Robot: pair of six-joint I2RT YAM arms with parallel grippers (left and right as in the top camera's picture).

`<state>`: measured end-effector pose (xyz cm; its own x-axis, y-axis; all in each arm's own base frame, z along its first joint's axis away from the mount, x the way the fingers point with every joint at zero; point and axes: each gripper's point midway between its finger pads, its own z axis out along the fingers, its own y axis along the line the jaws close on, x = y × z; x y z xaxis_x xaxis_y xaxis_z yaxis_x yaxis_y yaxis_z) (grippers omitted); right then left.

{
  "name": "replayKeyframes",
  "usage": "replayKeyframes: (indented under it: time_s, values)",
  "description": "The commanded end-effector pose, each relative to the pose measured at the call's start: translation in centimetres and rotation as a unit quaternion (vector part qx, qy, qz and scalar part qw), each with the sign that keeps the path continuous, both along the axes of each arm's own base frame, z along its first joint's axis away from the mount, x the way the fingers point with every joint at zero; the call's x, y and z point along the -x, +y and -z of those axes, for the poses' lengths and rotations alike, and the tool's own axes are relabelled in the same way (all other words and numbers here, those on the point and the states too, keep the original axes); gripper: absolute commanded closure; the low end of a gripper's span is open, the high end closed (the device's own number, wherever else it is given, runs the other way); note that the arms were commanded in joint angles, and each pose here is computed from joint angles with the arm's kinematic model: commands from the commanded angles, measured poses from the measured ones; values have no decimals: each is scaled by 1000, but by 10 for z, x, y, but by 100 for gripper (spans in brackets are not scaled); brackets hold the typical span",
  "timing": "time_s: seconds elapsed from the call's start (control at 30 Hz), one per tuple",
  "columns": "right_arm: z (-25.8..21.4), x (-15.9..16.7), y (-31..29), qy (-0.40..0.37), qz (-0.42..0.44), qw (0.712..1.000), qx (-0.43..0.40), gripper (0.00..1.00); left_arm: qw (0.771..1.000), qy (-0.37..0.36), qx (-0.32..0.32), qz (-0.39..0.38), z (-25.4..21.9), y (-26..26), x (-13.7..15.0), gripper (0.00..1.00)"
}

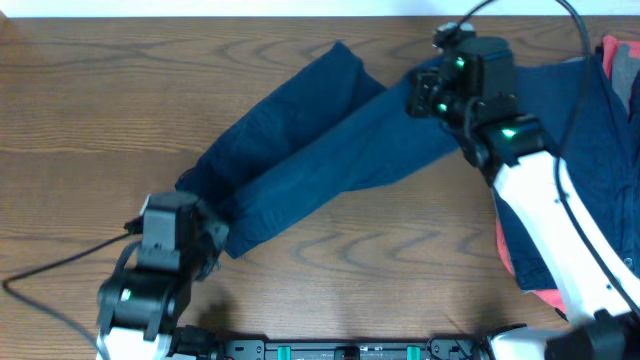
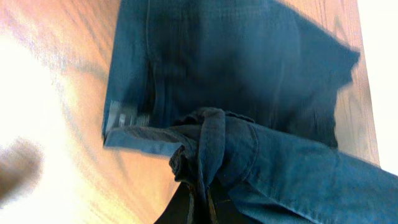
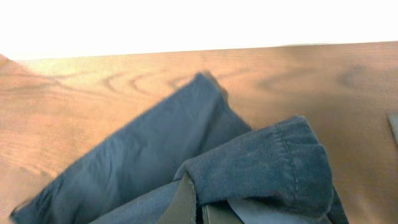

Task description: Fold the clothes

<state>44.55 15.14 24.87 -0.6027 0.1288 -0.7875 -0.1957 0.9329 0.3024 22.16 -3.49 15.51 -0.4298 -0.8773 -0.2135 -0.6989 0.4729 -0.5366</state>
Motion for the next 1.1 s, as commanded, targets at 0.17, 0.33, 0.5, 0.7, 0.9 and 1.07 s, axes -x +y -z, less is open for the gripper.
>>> replayKeyframes:
  time_s: [0.17,0.33,0.5,0.7,0.9,1.07]
  values:
    - [54,-55,20,-19,10,999,36,99,988,37,-114,-95,36,43,-40,94]
    - [89,-77,49,-38,-10,999,35,99,980,86,-112,-140,70,52,-51,94]
    - [106,-95,74,-80,-22,996,18,98,975,91,-112,-167,91,64,-71,94]
    - [101,-107,86,-126,-25,992,0,1,984,30,-99,-147,82,73,-107,39]
    - [91,-92,35,-56,8,998,31,1,997,6,-62,-45,58,63,-104,11]
    - [131,-44,-32,113,57,990,69,1,997,64,-47,-17,65,53,-70,11]
